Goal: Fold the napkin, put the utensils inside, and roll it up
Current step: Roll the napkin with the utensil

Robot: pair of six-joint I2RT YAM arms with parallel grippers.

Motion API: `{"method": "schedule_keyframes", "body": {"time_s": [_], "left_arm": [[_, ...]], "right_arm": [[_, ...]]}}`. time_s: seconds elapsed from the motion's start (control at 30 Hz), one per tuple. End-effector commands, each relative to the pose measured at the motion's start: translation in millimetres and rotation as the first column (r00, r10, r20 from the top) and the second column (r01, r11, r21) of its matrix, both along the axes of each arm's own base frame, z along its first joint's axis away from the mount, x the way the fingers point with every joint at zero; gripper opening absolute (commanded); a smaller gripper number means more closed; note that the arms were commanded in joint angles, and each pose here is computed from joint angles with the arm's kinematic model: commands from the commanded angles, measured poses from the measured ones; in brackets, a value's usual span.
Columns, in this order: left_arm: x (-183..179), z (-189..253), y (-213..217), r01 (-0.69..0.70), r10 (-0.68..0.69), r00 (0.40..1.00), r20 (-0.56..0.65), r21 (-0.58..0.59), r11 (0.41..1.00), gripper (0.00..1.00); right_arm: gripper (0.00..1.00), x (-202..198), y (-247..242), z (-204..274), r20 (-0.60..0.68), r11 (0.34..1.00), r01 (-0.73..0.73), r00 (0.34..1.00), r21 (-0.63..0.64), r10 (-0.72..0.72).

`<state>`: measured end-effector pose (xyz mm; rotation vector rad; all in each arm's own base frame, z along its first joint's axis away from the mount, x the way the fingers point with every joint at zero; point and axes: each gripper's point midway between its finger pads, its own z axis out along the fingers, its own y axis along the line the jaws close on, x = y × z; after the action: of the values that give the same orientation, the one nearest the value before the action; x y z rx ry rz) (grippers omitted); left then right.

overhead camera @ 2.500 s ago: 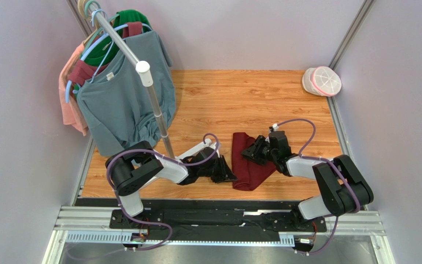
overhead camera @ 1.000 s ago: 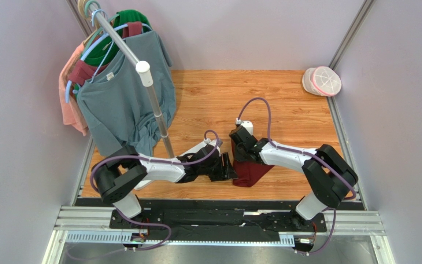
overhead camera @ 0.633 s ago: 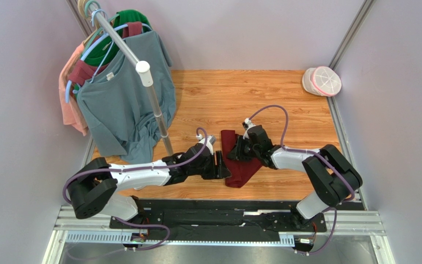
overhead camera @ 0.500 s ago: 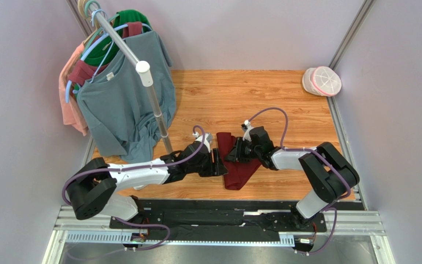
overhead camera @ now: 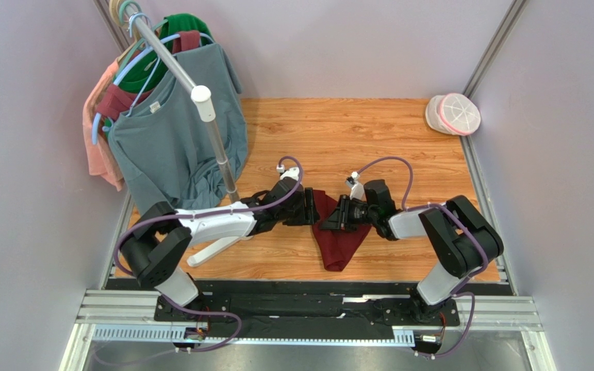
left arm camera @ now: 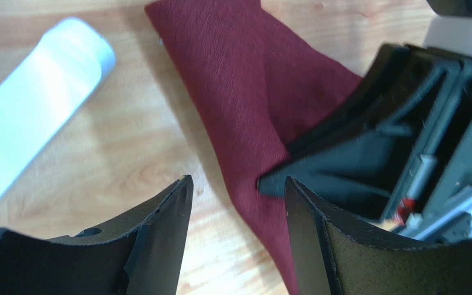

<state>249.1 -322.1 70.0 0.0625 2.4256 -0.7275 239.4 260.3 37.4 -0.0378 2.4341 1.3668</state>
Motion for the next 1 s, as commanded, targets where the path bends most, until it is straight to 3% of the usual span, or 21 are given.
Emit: {"method": "schedule_keyframes", "body": {"time_s": [0.0,0.43,0.53,0.57,0.63,0.67,0.73,0.77,0.83,0.87,0.97], "left_arm": [[18.8,-2.7,-5.9,-0.006,0.005,1.0,0.022,0.05,0.999,0.65],[40.2,-26.8,-13.5,-0.051,0.051,0.999,0.003,0.109,0.993,0.57],[42.8,-29.9,-14.4,-0.041,0.041,0.999,0.004,0.133,0.99,0.47],[44.6,-28.4,-15.8,-0.039,0.039,0.999,0.008,0.135,0.99,0.38],[43.0,-31.4,-12.9,-0.029,0.029,1.0,-0.001,0.162,0.986,0.31],[43.7,-30.2,-13.4,-0.024,0.025,1.0,0.001,0.166,0.986,0.24],[42.2,-31.4,-11.0,-0.013,0.014,1.0,-0.005,0.186,0.982,0.2],[41.7,-30.8,-11.4,-0.005,0.007,1.0,-0.008,0.191,0.982,0.17],[38.1,-34.0,-9.3,0.018,-0.012,1.0,-0.027,0.215,0.976,0.15],[39.1,-29.8,-13.1,0.03,-0.024,0.999,-0.031,0.212,0.977,0.14],[34.0,-30.1,-14.9,0.066,-0.053,0.996,-0.066,0.226,0.972,0.1]], "right_arm": [[0.01,-1.1,3.3,8.3,0.022,0.998,-0.041,0.999,0.054,0.04],[0.0,-5.8,1.2,5.6,0.038,0.993,-0.107,0.994,0.059,0.105],[0.0,-5.4,0.0,6.7,0.055,0.992,-0.118,0.992,0.042,0.116],[0.01,-5.2,-0.6,6.2,0.049,0.993,-0.116,0.992,0.029,0.115],[0.03,-3.6,-2.4,7.2,0.064,0.993,-0.119,0.991,0.011,0.118],[0.07,-0.8,-3.2,12.4,0.073,0.994,-0.113,0.991,0.002,0.113],[0.16,-3.3,-5.7,15.0,0.074,0.993,-0.119,0.99,-0.024,0.121],[0.29,0.4,-7.0,23.4,0.105,0.994,-0.106,0.988,-0.039,0.11],[0.41,0.7,-10.1,31.0,0.108,0.992,-0.098,0.988,-0.079,0.107],[0.53,7.5,-14.7,41.7,0.169,0.991,-0.067,0.982,-0.119,0.087],[0.58,12.1,-25.9,51.2,0.242,0.957,0.007,0.968,-0.29,0.066]]}}
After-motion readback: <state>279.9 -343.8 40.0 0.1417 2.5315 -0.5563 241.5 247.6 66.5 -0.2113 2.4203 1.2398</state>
